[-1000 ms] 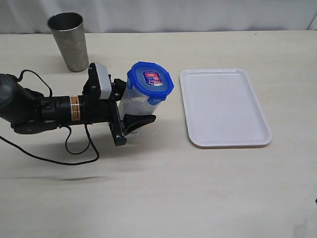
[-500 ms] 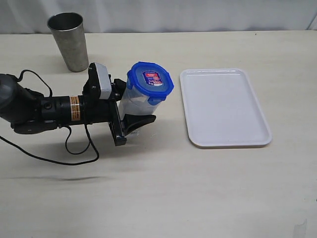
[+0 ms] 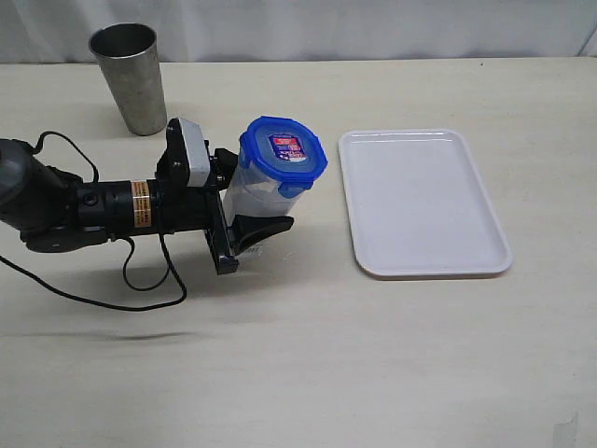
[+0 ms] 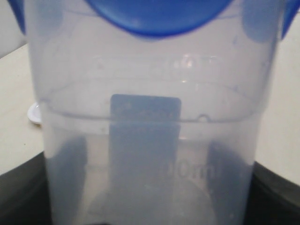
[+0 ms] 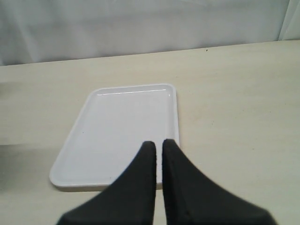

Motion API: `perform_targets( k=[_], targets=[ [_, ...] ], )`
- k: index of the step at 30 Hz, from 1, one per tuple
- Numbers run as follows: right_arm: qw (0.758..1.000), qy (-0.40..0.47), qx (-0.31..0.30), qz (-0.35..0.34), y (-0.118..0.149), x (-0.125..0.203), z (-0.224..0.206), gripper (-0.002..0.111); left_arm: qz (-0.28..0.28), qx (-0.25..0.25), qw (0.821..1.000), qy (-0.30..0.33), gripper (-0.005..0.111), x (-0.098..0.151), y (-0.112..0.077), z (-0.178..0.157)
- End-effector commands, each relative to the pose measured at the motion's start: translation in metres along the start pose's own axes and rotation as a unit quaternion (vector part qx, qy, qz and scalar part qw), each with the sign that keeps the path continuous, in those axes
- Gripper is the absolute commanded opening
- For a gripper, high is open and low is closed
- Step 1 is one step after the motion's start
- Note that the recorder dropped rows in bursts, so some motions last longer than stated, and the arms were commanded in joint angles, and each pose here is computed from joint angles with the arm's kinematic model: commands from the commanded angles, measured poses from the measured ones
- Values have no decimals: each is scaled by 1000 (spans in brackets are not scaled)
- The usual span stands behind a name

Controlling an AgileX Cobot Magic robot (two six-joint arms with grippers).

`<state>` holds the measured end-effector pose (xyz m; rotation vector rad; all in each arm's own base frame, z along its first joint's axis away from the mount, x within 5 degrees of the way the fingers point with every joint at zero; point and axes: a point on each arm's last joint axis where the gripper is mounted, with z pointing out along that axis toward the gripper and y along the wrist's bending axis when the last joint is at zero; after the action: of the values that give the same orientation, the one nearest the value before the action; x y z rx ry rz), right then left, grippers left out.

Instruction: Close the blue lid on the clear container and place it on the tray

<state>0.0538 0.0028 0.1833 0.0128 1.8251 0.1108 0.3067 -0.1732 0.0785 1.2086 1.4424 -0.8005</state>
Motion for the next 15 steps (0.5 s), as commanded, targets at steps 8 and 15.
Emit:
perform_targets(
  k=[8, 15],
  targets=[
    [1000, 4, 4, -20, -1, 2, 0, 5, -1, 0, 999, -32, 0, -8, 0, 2],
    [1000, 3, 3, -29, 0, 1, 0, 5, -2, 1, 999, -32, 0, -8, 0, 2]
  ],
)
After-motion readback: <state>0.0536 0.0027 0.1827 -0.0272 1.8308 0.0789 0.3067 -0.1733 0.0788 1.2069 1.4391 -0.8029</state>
